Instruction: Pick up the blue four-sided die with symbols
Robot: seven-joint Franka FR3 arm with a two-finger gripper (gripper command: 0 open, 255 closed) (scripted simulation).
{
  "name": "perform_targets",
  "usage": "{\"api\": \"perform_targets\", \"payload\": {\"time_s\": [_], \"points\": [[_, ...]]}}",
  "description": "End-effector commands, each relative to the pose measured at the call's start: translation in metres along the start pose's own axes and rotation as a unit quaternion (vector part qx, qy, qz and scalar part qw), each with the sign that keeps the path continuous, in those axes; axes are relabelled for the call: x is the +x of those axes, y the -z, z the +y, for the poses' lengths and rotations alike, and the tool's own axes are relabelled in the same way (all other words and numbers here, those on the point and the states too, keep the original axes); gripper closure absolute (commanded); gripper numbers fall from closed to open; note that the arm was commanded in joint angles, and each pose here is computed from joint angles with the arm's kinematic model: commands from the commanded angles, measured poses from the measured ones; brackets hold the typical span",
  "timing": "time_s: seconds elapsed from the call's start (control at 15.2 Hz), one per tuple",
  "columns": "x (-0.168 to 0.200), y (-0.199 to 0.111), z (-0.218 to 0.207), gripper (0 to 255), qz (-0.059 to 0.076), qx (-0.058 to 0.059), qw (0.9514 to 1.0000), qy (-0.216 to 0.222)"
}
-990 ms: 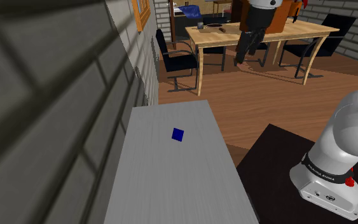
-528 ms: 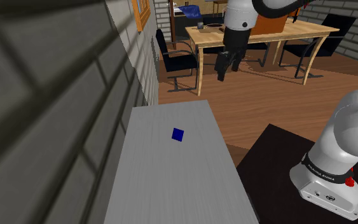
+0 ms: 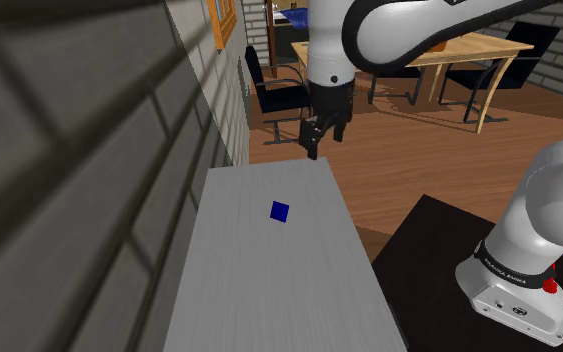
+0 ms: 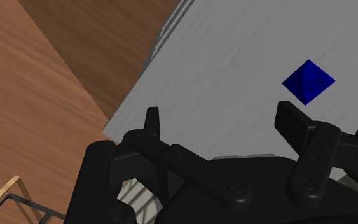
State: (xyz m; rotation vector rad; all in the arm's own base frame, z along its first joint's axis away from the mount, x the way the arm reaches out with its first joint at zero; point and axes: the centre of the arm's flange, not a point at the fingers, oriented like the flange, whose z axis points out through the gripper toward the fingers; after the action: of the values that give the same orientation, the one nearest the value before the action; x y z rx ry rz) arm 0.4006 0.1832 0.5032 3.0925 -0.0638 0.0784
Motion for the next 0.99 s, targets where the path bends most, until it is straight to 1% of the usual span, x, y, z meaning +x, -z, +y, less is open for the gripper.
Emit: {"api": "perform_targets", "payload": {"time_s": [0.0,0.66,0.92], "points": [[0.005,-0.017,-0.024,0,-0.007,-0.001,1.0,-0.004],[0.039,-0.086,-0.137,0,-0.042,-0.009,0.9989,-0.018],[0.04,-0.105,-0.142,0,-0.044,-0.009,0.9988,-0.018]]}}
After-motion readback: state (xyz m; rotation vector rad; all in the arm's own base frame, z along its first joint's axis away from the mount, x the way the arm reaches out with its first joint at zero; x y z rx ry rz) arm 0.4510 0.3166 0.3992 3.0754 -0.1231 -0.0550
